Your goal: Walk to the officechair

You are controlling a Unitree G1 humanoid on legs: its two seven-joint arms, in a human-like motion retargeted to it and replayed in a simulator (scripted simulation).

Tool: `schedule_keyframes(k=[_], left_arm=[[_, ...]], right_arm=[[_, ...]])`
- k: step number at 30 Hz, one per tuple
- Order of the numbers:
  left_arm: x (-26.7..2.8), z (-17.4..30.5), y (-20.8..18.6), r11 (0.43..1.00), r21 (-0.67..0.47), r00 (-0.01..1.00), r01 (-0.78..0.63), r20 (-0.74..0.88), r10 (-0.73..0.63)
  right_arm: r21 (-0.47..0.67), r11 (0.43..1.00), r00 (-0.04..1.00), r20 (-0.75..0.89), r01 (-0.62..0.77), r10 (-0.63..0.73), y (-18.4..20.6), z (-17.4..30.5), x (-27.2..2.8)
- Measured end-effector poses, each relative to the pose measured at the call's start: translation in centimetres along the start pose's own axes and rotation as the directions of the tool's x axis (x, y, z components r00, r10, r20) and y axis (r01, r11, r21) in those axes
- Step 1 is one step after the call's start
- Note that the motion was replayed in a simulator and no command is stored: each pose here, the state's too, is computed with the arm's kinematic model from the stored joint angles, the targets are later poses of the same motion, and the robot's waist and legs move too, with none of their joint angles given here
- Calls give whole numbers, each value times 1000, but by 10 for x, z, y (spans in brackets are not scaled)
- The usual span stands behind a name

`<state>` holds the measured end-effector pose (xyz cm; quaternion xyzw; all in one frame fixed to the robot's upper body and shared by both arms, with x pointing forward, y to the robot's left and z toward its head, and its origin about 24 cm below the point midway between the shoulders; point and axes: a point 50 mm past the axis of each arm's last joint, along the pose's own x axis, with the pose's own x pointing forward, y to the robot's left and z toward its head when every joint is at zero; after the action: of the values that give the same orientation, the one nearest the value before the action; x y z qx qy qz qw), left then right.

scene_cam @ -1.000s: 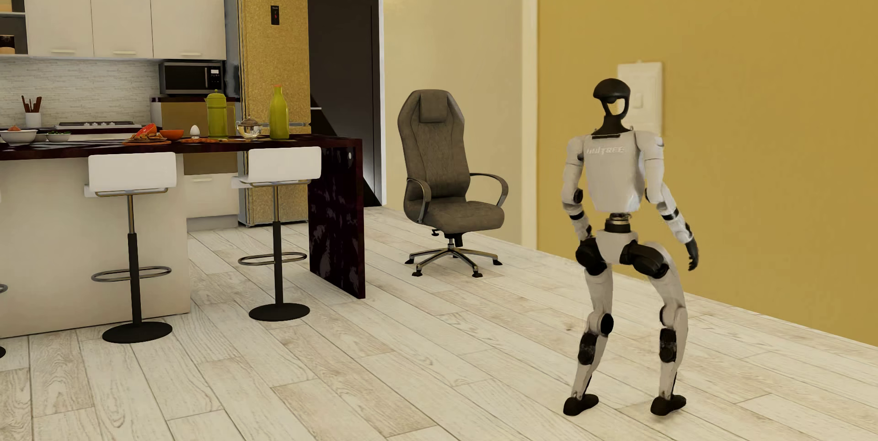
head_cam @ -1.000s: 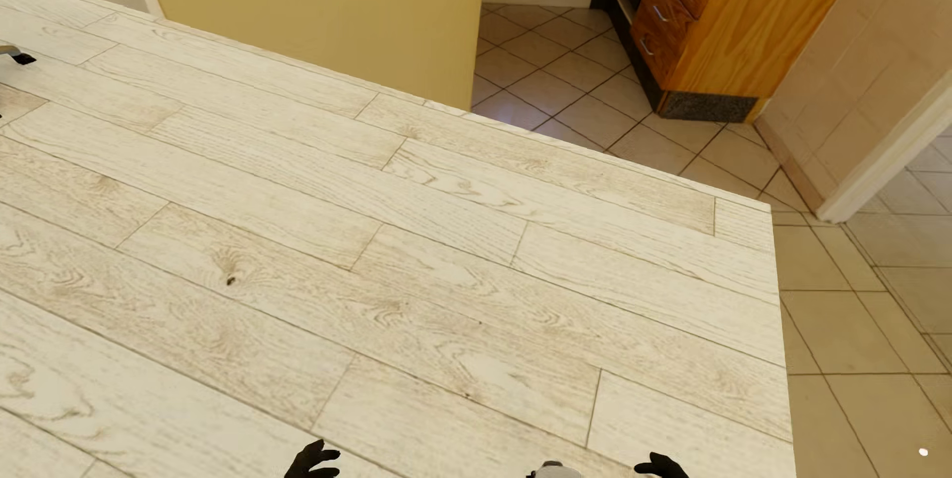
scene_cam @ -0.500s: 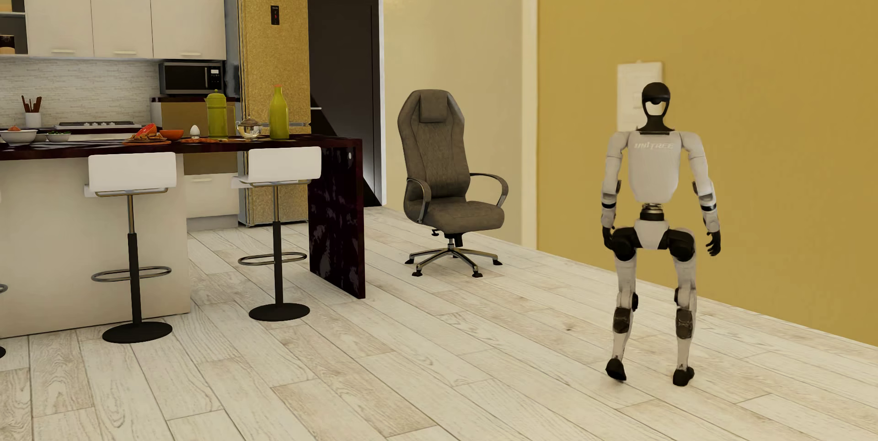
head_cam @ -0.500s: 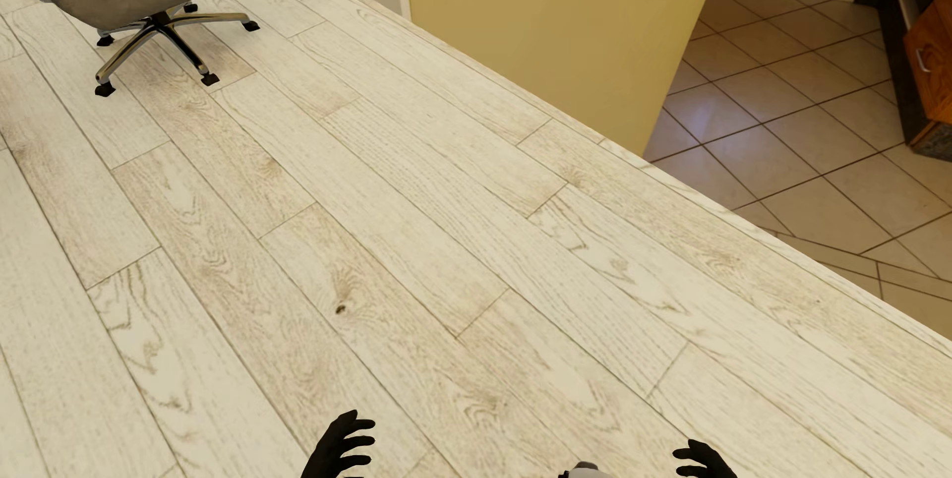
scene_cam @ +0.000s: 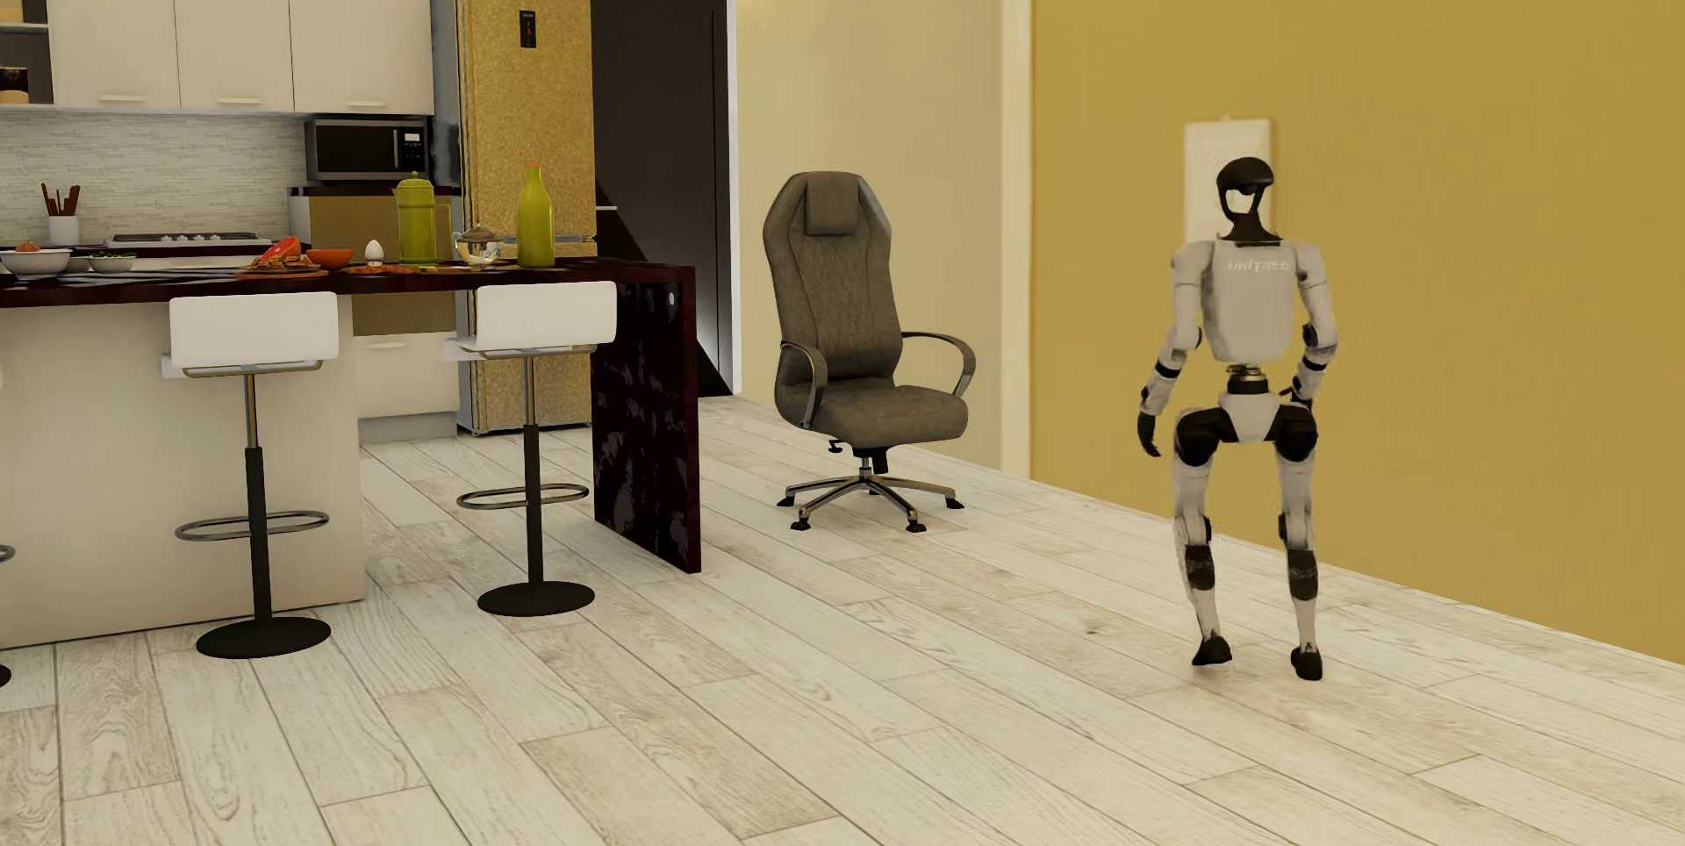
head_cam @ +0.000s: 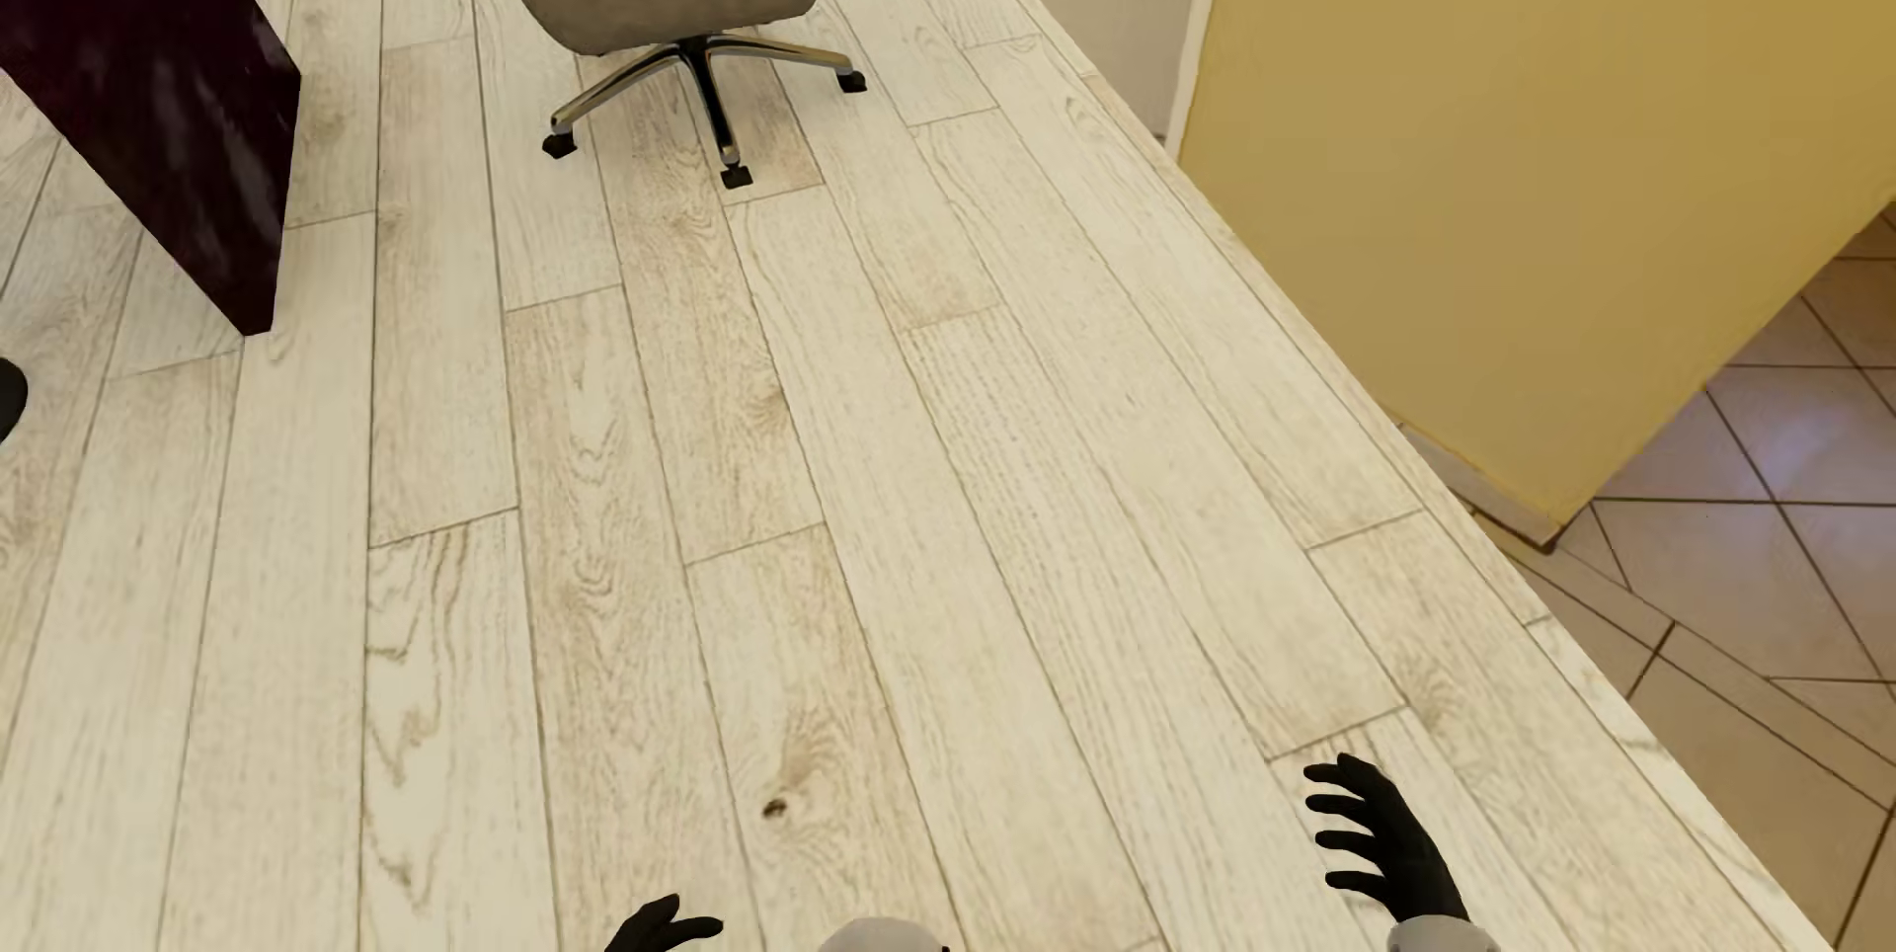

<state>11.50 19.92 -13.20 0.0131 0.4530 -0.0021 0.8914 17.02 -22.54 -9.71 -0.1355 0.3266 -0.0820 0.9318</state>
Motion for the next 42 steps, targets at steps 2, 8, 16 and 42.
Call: schedule_keyframes(k=[2, 8, 16, 42], left_arm=[[-18, -33, 20, 997, 6, 992, -71, -103, 71], [6, 26, -5, 980, 37, 981, -193, 43, 191], [-21, -61, 21, 984, 130, 958, -124, -243, 153], [-5, 5, 1, 991, 132, 995, -5, 95, -8]], right_arm=[[87, 995, 984, 175, -41, 25, 32, 55, 9], [-30, 997, 981, -180, -75, 68, 5, -55, -29], [46, 986, 961, 239, -158, 143, 58, 61, 8], [52, 997, 997, 60, -60, 57, 12, 4, -3]])
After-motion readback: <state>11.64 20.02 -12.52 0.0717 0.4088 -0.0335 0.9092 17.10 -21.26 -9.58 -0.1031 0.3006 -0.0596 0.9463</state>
